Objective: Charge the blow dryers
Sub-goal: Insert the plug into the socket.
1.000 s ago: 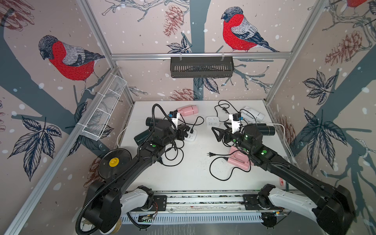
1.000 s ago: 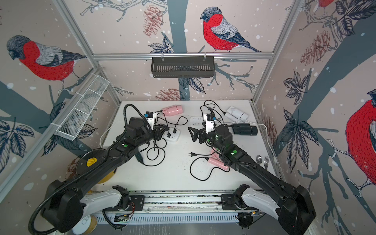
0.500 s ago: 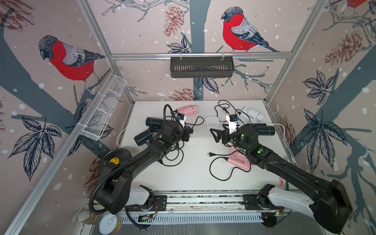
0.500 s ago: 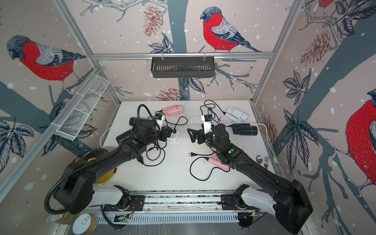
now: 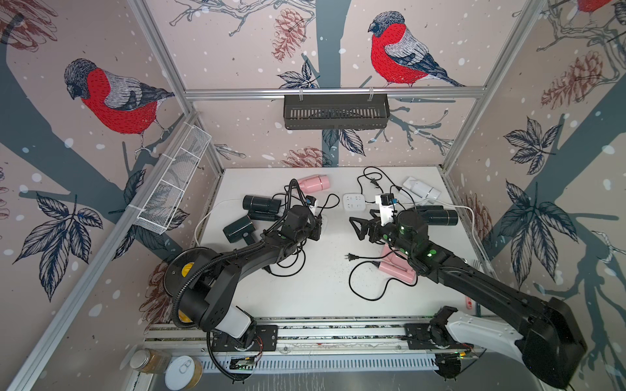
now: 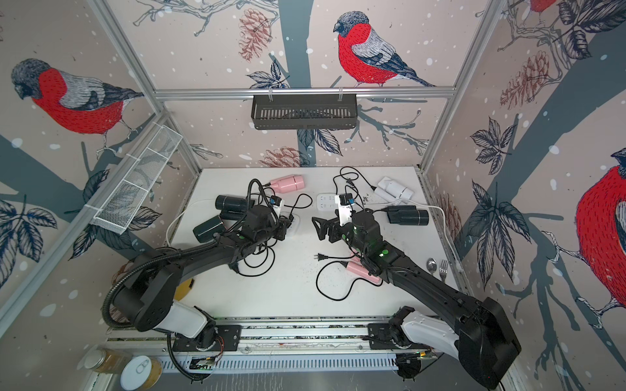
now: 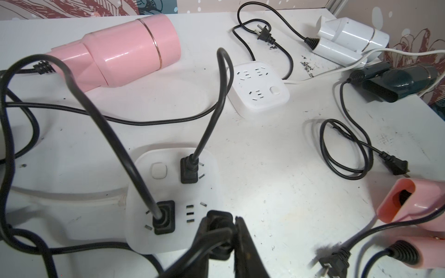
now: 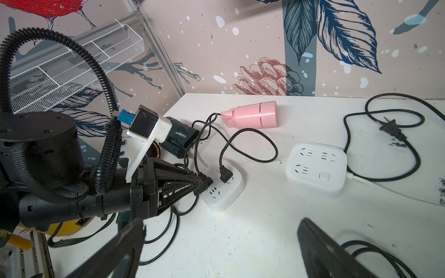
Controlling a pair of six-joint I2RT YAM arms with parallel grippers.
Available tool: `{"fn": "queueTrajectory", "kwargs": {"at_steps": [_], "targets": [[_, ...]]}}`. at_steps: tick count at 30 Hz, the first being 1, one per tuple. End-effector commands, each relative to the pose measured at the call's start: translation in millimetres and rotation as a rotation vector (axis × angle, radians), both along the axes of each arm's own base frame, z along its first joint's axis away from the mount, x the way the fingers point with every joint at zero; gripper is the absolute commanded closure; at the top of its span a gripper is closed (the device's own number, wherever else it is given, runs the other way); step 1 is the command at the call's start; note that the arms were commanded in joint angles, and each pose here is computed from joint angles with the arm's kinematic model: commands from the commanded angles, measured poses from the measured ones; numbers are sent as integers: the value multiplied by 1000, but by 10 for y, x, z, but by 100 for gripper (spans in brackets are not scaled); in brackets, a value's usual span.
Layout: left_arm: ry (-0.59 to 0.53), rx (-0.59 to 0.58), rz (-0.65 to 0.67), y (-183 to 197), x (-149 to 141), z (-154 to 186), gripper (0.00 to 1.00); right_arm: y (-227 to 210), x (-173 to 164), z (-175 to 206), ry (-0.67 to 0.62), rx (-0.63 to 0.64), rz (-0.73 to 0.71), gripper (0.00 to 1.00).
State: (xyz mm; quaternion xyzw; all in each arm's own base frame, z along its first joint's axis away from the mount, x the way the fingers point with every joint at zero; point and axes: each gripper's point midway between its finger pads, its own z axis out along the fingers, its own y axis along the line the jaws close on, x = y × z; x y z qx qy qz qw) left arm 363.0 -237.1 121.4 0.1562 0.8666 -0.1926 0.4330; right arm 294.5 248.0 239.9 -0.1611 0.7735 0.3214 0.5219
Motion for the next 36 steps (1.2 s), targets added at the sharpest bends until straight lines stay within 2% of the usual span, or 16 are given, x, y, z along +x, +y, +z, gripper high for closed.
{"fn": "queueTrajectory", "kwargs": {"at_steps": [1, 17, 36], "targets": [[-47, 12, 38, 43, 94, 29, 91, 8, 6, 50, -13, 23, -4, 1], [-53, 42, 124, 157, 165, -86, 91, 66, -23, -115, 11, 21, 13, 1], [-52, 29, 96, 75, 198, -166, 90, 162, 10, -267, 30, 18, 10, 1]]}}
